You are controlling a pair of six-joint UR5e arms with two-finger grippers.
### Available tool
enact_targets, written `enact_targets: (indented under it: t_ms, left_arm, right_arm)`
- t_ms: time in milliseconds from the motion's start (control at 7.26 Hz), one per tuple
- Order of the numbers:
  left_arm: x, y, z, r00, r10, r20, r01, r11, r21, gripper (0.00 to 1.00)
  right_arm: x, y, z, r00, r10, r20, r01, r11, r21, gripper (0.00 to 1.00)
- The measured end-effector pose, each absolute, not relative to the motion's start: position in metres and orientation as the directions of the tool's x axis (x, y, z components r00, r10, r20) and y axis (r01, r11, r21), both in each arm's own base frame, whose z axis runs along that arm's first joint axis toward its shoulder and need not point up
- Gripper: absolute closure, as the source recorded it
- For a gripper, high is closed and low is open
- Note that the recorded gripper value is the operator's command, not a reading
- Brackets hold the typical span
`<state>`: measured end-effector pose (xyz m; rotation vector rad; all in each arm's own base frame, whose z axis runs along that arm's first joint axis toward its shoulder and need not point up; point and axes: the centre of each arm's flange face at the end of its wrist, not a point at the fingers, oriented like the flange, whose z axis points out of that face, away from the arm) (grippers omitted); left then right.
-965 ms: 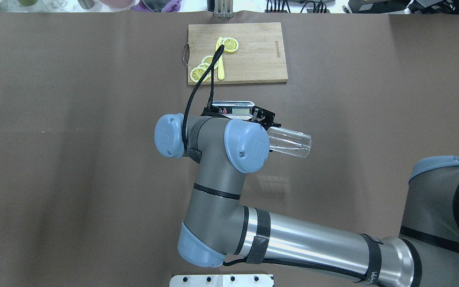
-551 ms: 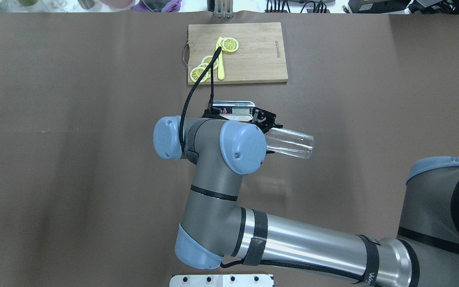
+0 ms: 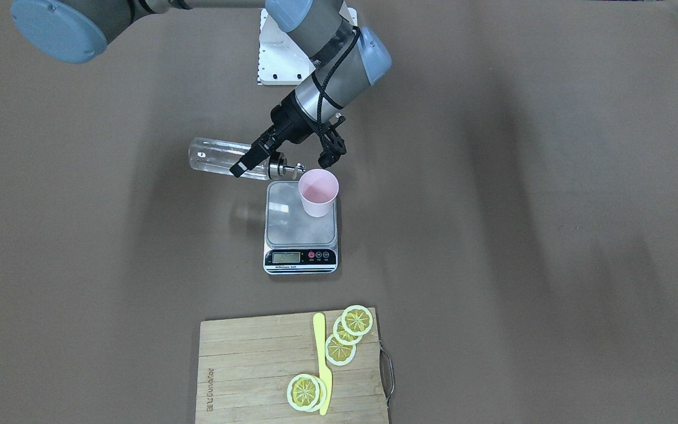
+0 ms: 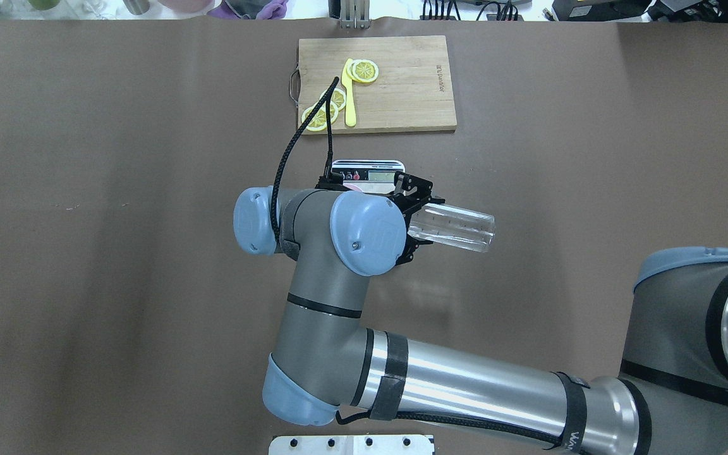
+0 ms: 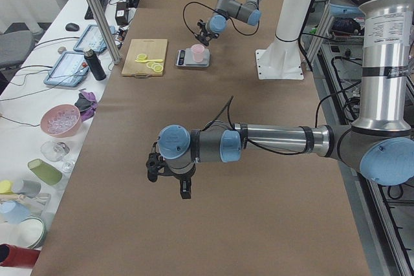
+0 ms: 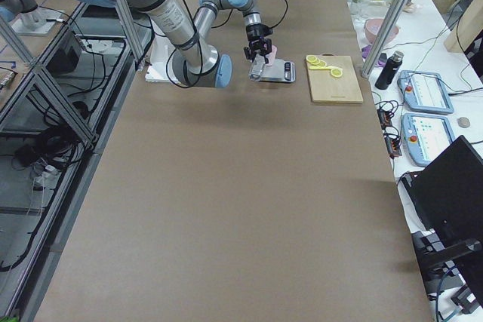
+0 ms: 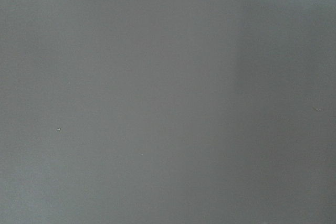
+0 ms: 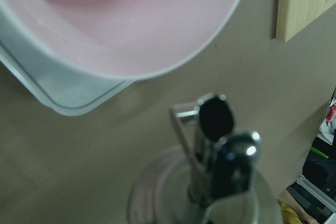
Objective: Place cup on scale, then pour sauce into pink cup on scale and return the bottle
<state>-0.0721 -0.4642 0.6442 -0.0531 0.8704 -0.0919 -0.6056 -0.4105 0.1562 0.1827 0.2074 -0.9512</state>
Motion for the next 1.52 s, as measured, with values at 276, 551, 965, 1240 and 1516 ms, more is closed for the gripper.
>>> enact_targets:
  t_ms: [276,551,965,1240,1516]
  left_arm:
    - [-0.0724,-0.4647,0.6436,0.642,-0.102,-0.760,0.060,0.995,-0.083,0.02]
    - [-0.0725,-0.4644,0.6434,0.642,-0.101,-0.760,0.060,0.995,-0.081,0.01]
    - [-0.0725,-0.4636,0.6429,0.642,-0.100,-0.760,0.060,0.995,-0.080,0.01]
    - [-0.0725,-0.4635,0.6430,0.642,-0.100,-0.760,0.060,0.995,-0.080,0.02]
    - [-0.0726,-0.4636,0.6435,0.643,-0.101,-0.759,0.060,0.995,-0.081,0.01]
  right_arm:
    - [-0.6109,-0.4105,0.1524,0.556,-0.788,-0.266,0.823,0.566,0.043,0.69]
    - [-0.6109,-0.4085,0.1539,0.543,-0.790,-0.285,0.827,0.562,0.017,0.69]
    - [-0.6120,-0.4053,0.1547,0.532,-0.793,-0.298,0.831,0.557,0.000,0.69]
    - [-0.6128,-0.4037,0.1550,0.529,-0.794,-0.299,0.832,0.555,-0.003,0.68]
    - [-0.6109,-0.4041,0.1516,0.534,-0.791,-0.299,0.831,0.557,0.011,0.68]
